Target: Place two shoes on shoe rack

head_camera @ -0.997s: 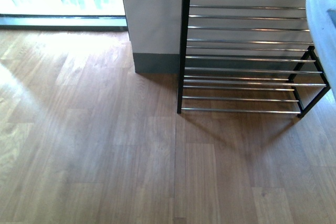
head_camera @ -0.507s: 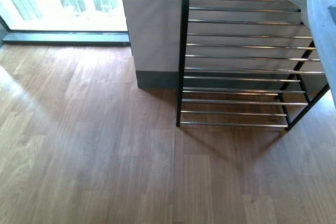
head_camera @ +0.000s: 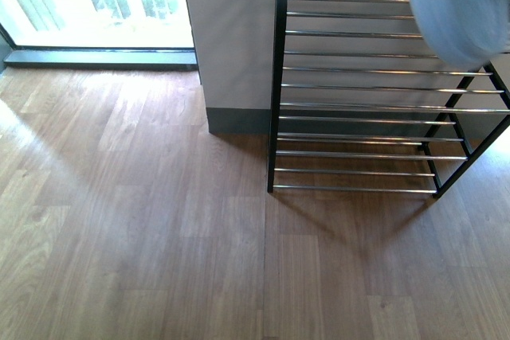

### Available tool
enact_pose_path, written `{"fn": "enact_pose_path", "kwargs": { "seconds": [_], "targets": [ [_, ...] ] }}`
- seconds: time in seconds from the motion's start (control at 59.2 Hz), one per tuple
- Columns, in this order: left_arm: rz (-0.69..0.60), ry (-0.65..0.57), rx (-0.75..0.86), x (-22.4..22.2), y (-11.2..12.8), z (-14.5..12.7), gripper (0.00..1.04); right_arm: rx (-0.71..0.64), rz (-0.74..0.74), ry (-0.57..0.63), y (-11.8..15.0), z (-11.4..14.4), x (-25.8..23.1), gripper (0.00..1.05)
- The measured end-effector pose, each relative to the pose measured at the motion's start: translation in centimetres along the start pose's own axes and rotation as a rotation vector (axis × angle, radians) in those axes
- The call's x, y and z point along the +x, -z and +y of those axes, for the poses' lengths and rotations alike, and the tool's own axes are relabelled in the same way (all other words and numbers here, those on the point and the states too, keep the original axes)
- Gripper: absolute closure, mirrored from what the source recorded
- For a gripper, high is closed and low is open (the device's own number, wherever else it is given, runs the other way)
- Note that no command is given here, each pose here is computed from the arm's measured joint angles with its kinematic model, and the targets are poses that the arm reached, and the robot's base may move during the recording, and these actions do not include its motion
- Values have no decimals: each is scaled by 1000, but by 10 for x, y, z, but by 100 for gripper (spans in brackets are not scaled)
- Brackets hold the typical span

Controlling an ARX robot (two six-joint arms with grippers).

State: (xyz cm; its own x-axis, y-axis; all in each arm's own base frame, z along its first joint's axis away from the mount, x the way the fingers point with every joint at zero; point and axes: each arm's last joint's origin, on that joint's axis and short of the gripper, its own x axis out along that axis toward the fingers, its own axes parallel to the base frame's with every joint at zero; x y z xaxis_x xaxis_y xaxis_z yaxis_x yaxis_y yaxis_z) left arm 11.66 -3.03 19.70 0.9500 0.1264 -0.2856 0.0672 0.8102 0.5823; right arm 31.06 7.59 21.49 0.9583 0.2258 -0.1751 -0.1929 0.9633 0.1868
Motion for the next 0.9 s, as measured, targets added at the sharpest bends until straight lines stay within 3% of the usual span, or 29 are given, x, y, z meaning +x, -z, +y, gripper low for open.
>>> {"fn": "enact_pose_path", "kwargs": {
  "seconds": [0.169,0.27,0.439,0.659,0.896],
  "targets": [
    [0,0,0,0,0,0,103,26,106,49,-17,14,67,103],
    [0,0,0,0,0,0,103,29,178,149,-15,11,122,103],
    [0,0,0,0,0,0,103,7,221,281,-6,-5,179,103],
    [0,0,0,0,0,0,103,-157,259,503,7,-56,237,103],
    [0,0,0,0,0,0,103,-244,309,566,15,-77,258,103]
  ]
}}
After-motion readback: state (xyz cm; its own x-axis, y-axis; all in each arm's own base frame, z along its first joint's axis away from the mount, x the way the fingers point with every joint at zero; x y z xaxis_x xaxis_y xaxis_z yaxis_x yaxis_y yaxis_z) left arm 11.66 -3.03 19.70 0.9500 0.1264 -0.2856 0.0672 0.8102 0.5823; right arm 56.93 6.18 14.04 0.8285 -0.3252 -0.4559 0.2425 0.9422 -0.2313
